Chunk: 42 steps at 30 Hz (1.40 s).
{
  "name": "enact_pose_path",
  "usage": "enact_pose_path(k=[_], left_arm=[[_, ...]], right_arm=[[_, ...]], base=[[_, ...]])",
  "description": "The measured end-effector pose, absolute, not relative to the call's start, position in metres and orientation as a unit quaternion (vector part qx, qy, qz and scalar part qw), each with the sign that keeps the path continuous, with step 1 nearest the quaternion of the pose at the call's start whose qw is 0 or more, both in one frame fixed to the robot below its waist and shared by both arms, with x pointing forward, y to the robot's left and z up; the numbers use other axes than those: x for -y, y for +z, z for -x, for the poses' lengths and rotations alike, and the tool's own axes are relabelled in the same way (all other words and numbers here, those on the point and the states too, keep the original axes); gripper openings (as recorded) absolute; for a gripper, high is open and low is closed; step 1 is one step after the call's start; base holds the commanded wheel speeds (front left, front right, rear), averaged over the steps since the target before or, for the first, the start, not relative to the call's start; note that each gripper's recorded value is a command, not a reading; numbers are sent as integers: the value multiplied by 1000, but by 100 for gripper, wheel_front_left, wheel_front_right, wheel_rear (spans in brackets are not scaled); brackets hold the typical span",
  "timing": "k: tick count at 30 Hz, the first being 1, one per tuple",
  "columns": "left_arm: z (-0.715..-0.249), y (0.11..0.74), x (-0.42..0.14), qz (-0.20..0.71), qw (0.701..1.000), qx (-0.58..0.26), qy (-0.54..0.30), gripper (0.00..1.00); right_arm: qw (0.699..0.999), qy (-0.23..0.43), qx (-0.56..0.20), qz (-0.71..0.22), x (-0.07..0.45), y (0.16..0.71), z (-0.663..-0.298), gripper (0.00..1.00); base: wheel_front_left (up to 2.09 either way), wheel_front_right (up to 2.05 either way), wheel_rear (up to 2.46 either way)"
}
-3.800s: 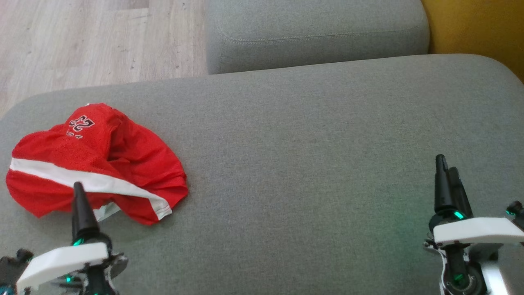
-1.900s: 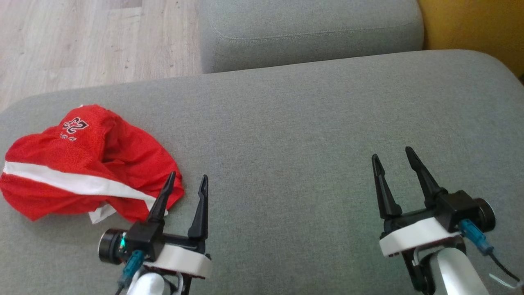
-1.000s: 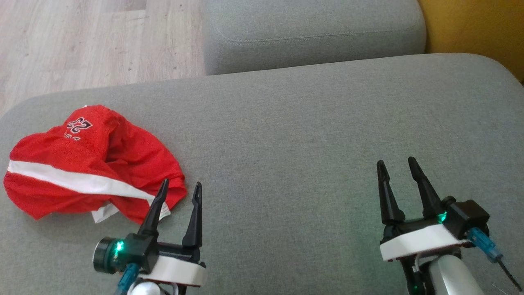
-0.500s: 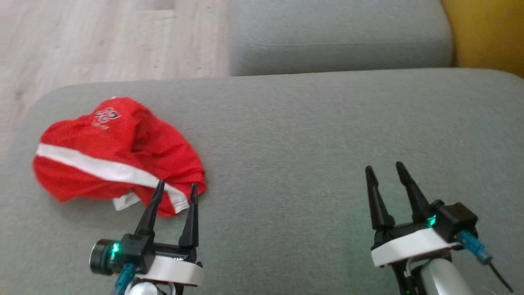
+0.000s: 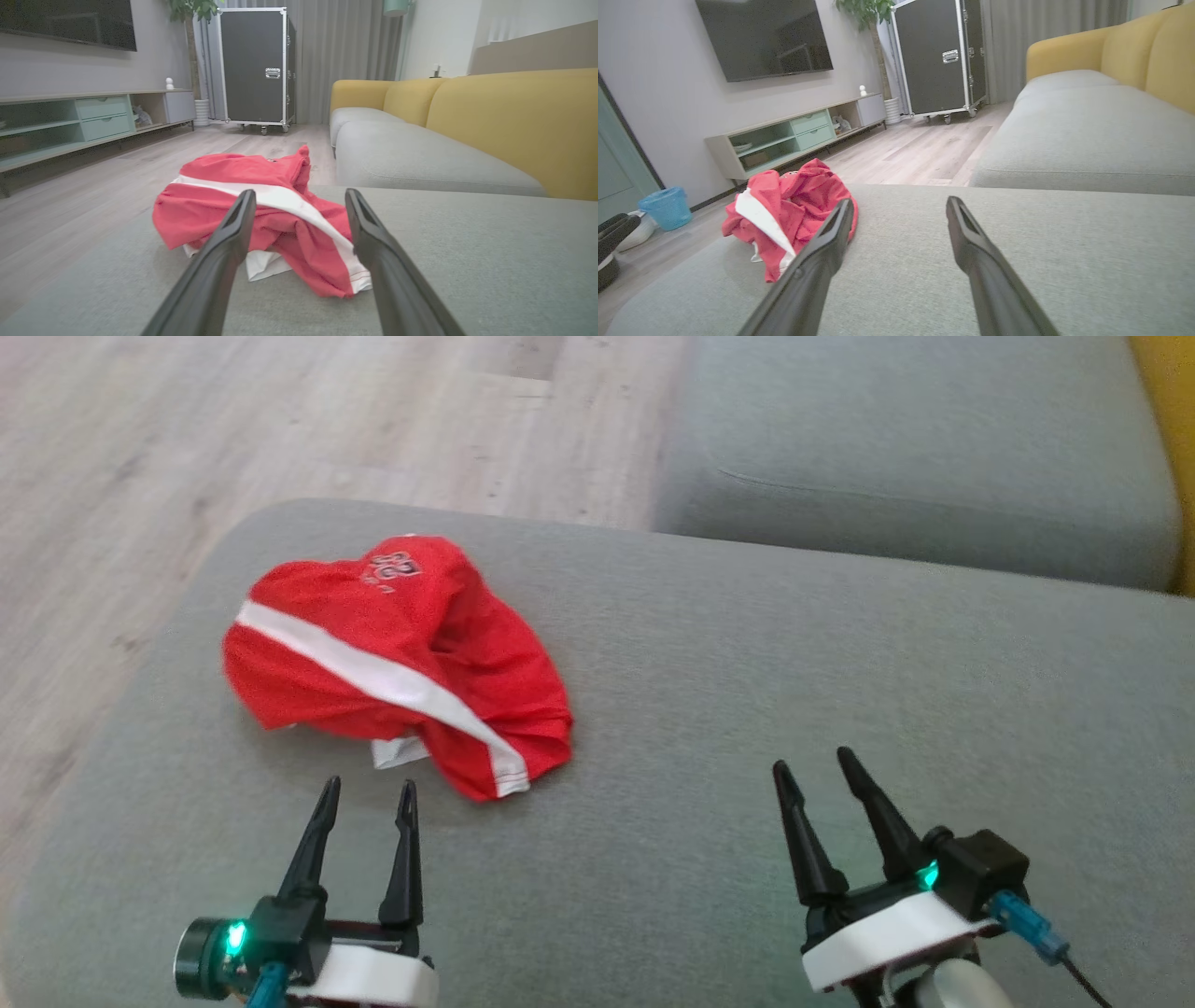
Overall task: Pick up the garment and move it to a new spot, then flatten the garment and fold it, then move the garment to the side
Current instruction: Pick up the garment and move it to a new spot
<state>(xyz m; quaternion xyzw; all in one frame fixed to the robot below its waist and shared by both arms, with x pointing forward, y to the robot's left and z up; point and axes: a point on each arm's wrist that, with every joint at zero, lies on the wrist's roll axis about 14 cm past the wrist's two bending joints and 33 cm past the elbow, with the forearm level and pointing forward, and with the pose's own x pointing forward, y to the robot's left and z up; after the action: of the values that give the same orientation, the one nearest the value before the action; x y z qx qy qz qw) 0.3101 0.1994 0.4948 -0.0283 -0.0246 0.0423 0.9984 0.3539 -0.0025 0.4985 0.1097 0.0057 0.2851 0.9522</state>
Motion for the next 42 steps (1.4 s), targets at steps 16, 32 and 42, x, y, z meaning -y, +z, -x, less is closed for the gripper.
enact_pose_path(k=[16, 32, 42], left_arm=[[-272, 494, -243, 29, 992, 32, 118, 100], [-297, 480, -272, -32, 996, -19, 84, 100], [-409, 503, -293, -72, 991, -109, 28, 100]], right_arm=[[923, 368, -17, -112, -52, 501, -338, 100], [930, 343, -37, -124, -39, 486, -350, 100], [942, 309, -42, -124, -22, 471, -388, 100]], base=[[0, 0, 0], [0, 0, 0], [0, 0, 0]])
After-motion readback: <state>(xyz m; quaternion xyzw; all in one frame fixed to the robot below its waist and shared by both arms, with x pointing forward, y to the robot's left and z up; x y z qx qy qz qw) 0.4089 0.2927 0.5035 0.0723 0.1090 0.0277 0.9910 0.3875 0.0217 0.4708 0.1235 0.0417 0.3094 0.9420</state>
